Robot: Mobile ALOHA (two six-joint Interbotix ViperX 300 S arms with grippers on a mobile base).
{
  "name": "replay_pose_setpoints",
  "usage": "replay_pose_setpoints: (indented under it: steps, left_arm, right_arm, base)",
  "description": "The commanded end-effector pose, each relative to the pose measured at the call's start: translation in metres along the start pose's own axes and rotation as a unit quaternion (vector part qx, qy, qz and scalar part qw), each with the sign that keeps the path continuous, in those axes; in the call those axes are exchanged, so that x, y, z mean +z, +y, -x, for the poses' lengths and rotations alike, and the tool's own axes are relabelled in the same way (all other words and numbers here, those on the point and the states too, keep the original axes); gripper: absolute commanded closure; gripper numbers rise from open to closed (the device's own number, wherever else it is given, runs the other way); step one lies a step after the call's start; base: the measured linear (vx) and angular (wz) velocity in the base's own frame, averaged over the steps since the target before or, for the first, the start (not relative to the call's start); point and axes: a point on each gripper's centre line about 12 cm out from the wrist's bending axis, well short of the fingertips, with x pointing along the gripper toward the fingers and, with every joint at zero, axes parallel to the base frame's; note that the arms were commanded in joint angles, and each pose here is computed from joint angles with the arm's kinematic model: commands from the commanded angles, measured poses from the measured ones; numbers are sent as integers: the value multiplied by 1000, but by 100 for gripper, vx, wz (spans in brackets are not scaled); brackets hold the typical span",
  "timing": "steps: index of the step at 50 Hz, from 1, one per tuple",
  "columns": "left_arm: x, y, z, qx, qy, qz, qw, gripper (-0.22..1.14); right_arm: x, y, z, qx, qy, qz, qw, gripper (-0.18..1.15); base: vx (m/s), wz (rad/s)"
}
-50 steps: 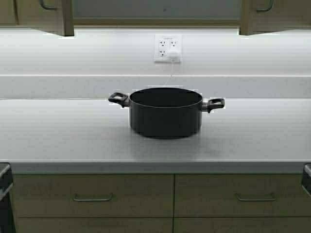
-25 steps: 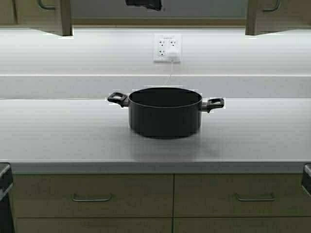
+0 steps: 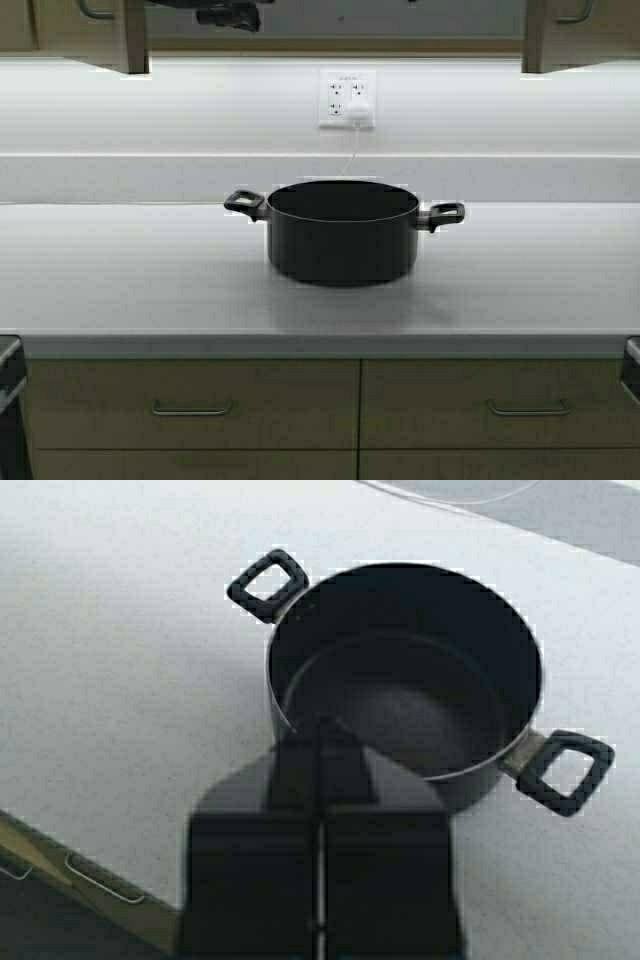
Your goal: Open the cabinet, put the pot inside, then close it
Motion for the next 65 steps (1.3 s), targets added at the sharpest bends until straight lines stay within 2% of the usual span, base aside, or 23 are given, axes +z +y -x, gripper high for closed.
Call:
replay_pose_setpoints:
  steps: [1, 9, 13, 15, 19, 24, 26, 29, 31, 35, 42, 50, 54, 61, 65]
  left_arm:
    - [8, 22, 21, 28, -24, 15, 999, 88]
    - [1, 43, 48, 58, -35, 29, 997, 88]
    - [4, 44, 61, 60, -48, 34, 996, 85]
    - [6, 44, 66, 59, -55, 38, 996, 81]
    - [9, 40, 74, 51, -68, 51, 995, 63]
    - [13, 33, 79, 39, -79, 68, 994, 23]
    - [14, 29, 79, 32, -79, 74, 994, 8]
    - [13, 23, 77, 23, -83, 85, 993, -11]
    - [12, 20, 76, 20, -86, 94, 992, -15]
    - [6, 17, 73, 21, -97, 115, 988, -12]
    - [-14, 19, 63, 41, -113, 152, 981, -10]
    - [-48, 24, 49, 60, -119, 179, 975, -10]
    - [-66, 23, 37, 57, -114, 189, 974, -10]
    - [-104, 21, 8, 55, -99, 230, 967, -10]
    - [-125, 24, -7, 56, -100, 256, 960, -10]
  right_arm:
    - [6, -23, 29, -34, -27, -14, 999, 92]
    - [0, -39, 56, -64, -42, -25, 997, 90]
    - [-1, -37, 64, -64, -48, -29, 996, 80]
    - [-1, -35, 67, -61, -51, -35, 996, 70]
    - [-2, -30, 68, -48, -52, -62, 996, 40]
    - [-1, -25, 67, -36, -58, -107, 992, 0]
    - [-2, -22, 65, -29, -58, -125, 990, -10]
    - [-5, -14, 60, -20, -59, -147, 987, -9]
    - [-8, -9, 56, -20, -64, -163, 984, -7]
    - [-17, -1, 48, -47, -87, -190, 977, -5]
    - [-46, 9, 38, -120, -125, -211, 962, -6]
    - [-90, 5, 24, -164, -152, -305, 926, -6]
    - [-115, 7, 11, -155, -154, -342, 914, -6]
    - [-156, 15, -21, -128, -142, -368, 910, -6]
    - [-178, 17, -36, -115, -150, -396, 899, -6]
  base:
    - [1, 1]
    - [0, 0]
    - [0, 0]
    - [0, 0]
    - [0, 0]
    - [0, 0]
    - [0, 0]
    - [0, 0]
    - [0, 0]
    - [0, 0]
    - [0, 0]
    - [0, 0]
    - [0, 0]
    - [0, 0]
    - [0, 0]
